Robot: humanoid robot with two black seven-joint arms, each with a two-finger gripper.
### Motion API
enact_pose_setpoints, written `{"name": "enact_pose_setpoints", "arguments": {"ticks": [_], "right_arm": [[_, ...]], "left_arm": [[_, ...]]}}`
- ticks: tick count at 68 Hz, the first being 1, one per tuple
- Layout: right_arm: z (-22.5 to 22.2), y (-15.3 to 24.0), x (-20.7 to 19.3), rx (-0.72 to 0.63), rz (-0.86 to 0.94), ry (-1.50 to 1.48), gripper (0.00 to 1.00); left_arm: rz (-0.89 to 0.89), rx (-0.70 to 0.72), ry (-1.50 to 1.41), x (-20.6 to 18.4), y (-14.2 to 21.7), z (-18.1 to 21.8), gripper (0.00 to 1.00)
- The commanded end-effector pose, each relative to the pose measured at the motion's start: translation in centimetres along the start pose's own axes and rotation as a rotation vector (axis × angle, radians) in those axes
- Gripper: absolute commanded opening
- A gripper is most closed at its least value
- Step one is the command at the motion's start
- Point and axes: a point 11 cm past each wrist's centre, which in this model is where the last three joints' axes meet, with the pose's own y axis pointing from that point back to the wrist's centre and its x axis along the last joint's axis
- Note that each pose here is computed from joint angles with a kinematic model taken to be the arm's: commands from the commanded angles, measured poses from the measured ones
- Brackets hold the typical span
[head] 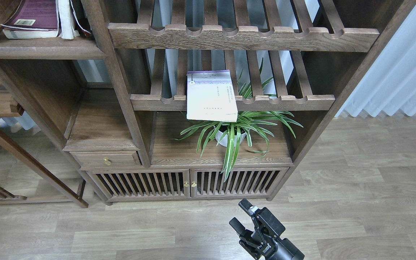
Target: Organize books on shelf
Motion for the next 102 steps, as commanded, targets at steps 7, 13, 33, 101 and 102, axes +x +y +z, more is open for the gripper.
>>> {"name": "enact_pose_setpoints", "arguments": {"ticks": [7,13,33,101,102], "right_arm": [[-0.1,-0.1,0.0,0.001,0.002,0.002,0.99],[0.2,0.1,0.3,-0.008,0.011,-0.001,0.99],[0.0,-0.7,-0.3,-0.022,-0.009,0.014,1.0],[-8.6,-18.2,-7.7,-0.096,0.043,0.462,1.0],[-8.8,-18.2,-7.6,-0.092,0.056,0.461,1.0]], "left_arm": [[-0.045,0.064,0.051,-1.3,1.1,-4.8,0.41],[-0.036,0.098,0.101,-1.1,1.9,-7.5,0.42],[0.005,0.206,0.338,-1.0,4.6,-18.2,0.48],[0.123,0.223,0.559,0.2,7.4,-25.9,0.75],[0.123,0.221,0.558,0.2,7.4,-25.9,0.75]]}}
